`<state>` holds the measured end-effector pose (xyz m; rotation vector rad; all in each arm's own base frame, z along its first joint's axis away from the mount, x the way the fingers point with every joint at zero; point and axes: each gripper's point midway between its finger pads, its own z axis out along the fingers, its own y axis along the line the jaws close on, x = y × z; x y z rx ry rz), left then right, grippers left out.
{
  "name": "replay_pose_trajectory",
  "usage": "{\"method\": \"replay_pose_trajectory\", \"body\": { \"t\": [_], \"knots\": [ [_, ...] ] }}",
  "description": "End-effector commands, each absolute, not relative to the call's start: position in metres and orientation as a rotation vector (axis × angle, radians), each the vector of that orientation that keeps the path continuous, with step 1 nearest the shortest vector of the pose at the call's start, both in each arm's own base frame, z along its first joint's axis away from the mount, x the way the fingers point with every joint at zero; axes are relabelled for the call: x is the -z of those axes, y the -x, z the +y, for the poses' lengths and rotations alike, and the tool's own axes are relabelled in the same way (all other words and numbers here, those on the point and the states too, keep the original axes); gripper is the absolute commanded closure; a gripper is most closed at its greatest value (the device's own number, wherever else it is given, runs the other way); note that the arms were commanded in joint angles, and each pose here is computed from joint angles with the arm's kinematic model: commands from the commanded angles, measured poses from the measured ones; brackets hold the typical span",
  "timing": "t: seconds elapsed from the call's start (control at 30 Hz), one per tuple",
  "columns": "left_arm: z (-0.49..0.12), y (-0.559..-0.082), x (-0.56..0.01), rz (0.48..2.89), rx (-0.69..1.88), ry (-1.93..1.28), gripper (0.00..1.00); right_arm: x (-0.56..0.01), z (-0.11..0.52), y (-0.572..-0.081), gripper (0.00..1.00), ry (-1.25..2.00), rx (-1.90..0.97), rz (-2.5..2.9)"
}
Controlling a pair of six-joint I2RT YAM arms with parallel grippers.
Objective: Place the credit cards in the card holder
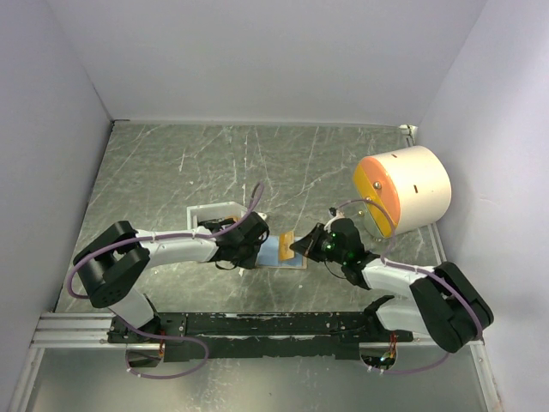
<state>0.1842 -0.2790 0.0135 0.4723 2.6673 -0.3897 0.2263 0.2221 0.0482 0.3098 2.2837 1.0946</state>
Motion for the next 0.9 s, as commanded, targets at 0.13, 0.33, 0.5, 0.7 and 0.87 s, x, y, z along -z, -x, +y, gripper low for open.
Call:
{"method": "replay_pose_trajectory", "body": {
  "t": [0.13,0.33,0.5,0.7,0.87],
  "knots": [
    [-0.279,-0.177,-0.006,2.698,0.355,-0.485,0.93,-0.049,0.214,-0.235,1.00,-0.320,-1.034,2.262],
    [-0.279,-0.174,-0.004,2.704,0.354,-0.487,0.93,-0.044,0.214,-0.241,1.00,-0.312,-1.005,2.263],
    [-0.279,-0.173,-0.002,2.709,0.341,-0.486,0.93,-0.044,0.221,-0.241,1.00,-0.295,-1.048,2.261],
    [-0.280,-0.173,-0.002,2.709,0.338,-0.490,0.93,-0.045,0.223,-0.242,1.00,-0.296,-1.068,2.250],
    [-0.279,-0.173,0.001,2.713,0.328,-0.491,0.93,-0.048,0.224,-0.242,1.00,-0.294,-1.082,2.238]
  ]
}}
